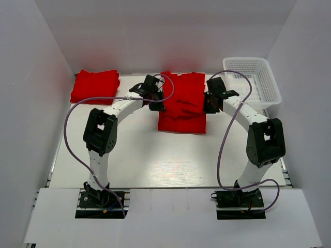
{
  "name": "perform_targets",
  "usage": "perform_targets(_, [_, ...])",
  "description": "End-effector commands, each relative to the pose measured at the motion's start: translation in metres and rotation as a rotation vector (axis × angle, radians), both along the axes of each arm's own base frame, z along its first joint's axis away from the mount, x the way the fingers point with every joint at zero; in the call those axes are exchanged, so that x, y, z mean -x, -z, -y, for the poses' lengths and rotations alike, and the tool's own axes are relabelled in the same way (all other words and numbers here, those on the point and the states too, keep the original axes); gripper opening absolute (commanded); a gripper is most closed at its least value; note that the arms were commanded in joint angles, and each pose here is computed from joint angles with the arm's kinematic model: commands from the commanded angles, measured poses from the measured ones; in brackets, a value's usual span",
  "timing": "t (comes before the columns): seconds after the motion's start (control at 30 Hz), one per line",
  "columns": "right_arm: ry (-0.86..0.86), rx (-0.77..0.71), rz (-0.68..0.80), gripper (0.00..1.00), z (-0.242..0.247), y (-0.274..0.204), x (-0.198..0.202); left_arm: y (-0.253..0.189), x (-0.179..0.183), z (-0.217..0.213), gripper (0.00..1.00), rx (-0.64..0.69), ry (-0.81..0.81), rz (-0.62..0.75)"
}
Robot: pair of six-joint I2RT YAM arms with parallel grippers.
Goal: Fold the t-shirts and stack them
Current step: Fold the folded rectangular tshirt in 1/3 of the way
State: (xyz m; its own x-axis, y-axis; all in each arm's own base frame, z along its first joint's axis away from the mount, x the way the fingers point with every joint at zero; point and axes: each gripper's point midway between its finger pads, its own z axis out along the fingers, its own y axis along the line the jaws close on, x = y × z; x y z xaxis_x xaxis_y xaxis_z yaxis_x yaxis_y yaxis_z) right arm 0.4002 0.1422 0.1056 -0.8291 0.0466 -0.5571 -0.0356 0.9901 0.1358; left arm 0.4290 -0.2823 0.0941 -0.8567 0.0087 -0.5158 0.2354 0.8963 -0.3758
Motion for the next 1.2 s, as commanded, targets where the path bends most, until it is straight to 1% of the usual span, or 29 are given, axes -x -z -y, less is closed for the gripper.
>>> perform_targets(0.0, [-0.030,-0.020,0.038,0.00,-0.002,-0.014,-0.016,-0.032,-0.022,0.010,0.00,0.074,0.039,0.100])
perform_targets(0.17, [-0.049,-0.013,0.038,0.00,-0.002,-0.012,-0.027,-0.025,-0.031,0.015,0.00,0.084,0.078,0.112])
perform_targets(0.43, [-0.065,-0.012,0.032,0.00,0.000,-0.006,-0.043,-0.019,-0.050,0.004,0.00,0.079,0.041,0.123])
perform_targets(0.6, [-0.076,-0.015,-0.007,0.00,-0.001,0.010,-0.050,-0.011,-0.056,0.001,0.00,0.085,0.036,0.121])
perform_targets(0.73, [-0.083,-0.016,0.007,0.00,0.000,0.016,-0.060,-0.001,-0.059,-0.004,0.00,0.073,0.034,0.109])
perform_targets(0.8, [-0.083,-0.018,-0.007,0.00,-0.001,0.023,-0.062,-0.004,-0.062,-0.002,0.00,0.081,0.034,0.129])
perform_targets(0.83, [-0.079,-0.022,-0.007,0.00,-0.001,0.023,-0.064,-0.001,-0.064,-0.001,0.05,0.081,0.034,0.129])
perform_targets(0.87, [-0.074,-0.024,-0.004,0.00,0.000,0.024,-0.066,-0.003,-0.065,0.002,0.15,0.095,0.043,0.136])
perform_targets(0.9, [-0.079,-0.029,0.003,0.01,-0.002,0.025,-0.068,0.001,-0.063,0.001,0.29,0.092,0.043,0.128])
perform_targets(0.93, [-0.080,-0.030,0.004,0.18,-0.001,0.025,-0.069,-0.001,-0.064,0.001,0.34,0.095,0.043,0.136])
perform_targets(0.97, [-0.082,-0.033,0.017,0.27,-0.003,0.020,-0.074,-0.002,-0.066,0.002,0.40,0.099,0.044,0.144])
perform_targets(1.0, [-0.084,-0.032,0.010,0.40,-0.003,0.021,-0.073,-0.001,-0.068,0.000,0.51,0.088,0.033,0.149])
perform_targets(1.03, [-0.083,-0.033,0.019,0.63,-0.003,0.016,-0.075,-0.006,-0.071,0.000,0.53,0.086,0.026,0.163])
perform_targets(1.07, [-0.086,-0.032,0.032,0.88,-0.003,0.010,-0.079,-0.006,-0.073,-0.004,0.58,0.066,0.008,0.165])
perform_targets(1.1, [-0.083,-0.032,0.034,0.90,-0.002,0.006,-0.078,-0.014,-0.077,-0.011,0.73,0.057,-0.011,0.174])
perform_targets(1.13, [-0.090,-0.034,0.051,0.90,-0.005,-0.001,-0.079,-0.012,-0.077,-0.014,0.83,0.043,-0.022,0.170])
perform_targets(1.17, [-0.098,-0.030,0.052,0.90,-0.004,-0.005,-0.077,-0.021,-0.078,-0.019,0.95,0.031,-0.049,0.183])
